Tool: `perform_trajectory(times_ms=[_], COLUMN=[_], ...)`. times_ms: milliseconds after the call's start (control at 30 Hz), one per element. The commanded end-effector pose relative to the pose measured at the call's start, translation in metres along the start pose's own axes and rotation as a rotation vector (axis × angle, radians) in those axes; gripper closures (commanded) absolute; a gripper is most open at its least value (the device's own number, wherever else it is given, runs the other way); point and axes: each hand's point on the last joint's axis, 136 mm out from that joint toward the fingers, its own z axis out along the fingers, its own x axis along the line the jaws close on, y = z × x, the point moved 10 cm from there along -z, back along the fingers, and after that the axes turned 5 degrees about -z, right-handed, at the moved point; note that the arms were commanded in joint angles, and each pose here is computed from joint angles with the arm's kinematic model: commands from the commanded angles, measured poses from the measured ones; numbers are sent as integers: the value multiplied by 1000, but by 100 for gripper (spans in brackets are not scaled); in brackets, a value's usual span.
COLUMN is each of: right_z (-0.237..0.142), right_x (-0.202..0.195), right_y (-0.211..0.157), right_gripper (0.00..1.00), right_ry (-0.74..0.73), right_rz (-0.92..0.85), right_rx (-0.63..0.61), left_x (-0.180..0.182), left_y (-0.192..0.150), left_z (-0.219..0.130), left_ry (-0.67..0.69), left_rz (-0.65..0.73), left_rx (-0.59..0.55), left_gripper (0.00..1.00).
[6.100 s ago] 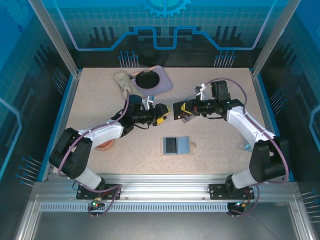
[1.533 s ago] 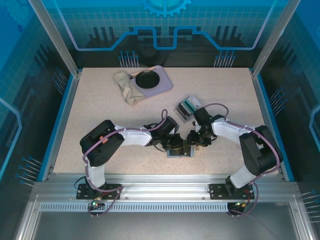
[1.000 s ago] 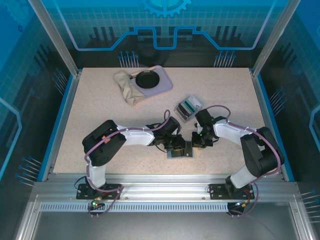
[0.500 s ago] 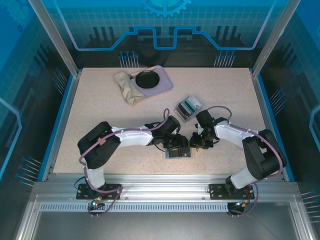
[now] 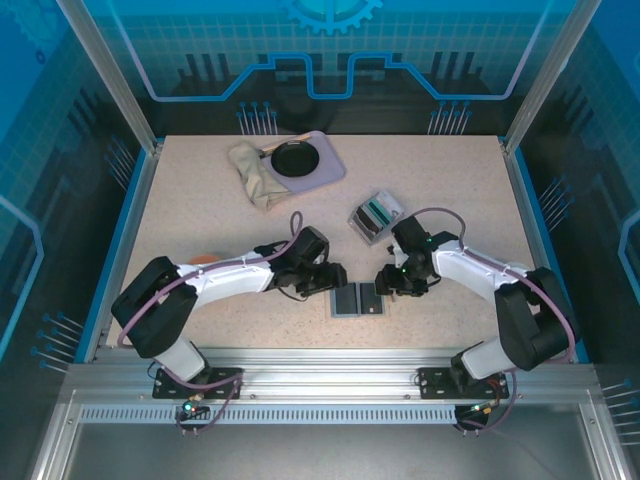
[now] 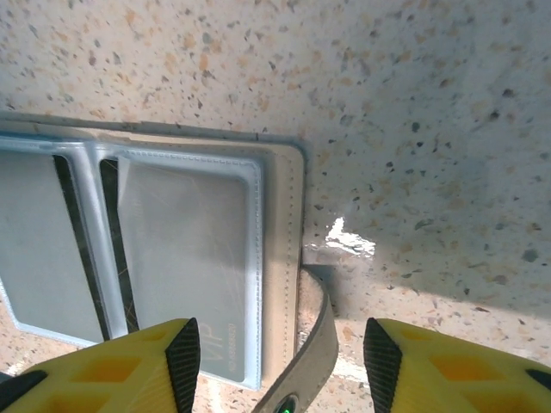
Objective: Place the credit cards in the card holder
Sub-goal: Insert the credit card into the card slot, then close the card holder at the bottom-center of the table.
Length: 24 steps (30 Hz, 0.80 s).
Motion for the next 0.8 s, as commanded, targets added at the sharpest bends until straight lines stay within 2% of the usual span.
perform_trajectory(times_ms=[0, 233, 433, 600, 667, 767], right_z=[6, 17, 23, 26, 27, 27], right_x=[5, 6, 6, 7, 7, 7], right_y=[0, 2, 3, 3, 3, 3], right_gripper=[46, 51, 60, 69, 71, 71], right_ry=[24, 27, 45, 54, 56, 55], right_rz=[-14, -9, -7, -8, -7, -5], right_rx=[56, 79, 89, 94, 93, 93], left_x=[9, 12, 10, 1, -3, -9], left_y=[-6, -5, -3, -1, 0, 1], left_z=[8, 24, 37, 35, 30, 20], left_ry=[0, -4, -22, -89, -111, -137], left_rz=[-52, -88, -98, -84, -77, -60], left_rx=[60, 95, 125, 126, 116, 96], left_gripper=[35, 35, 37, 49, 57, 65])
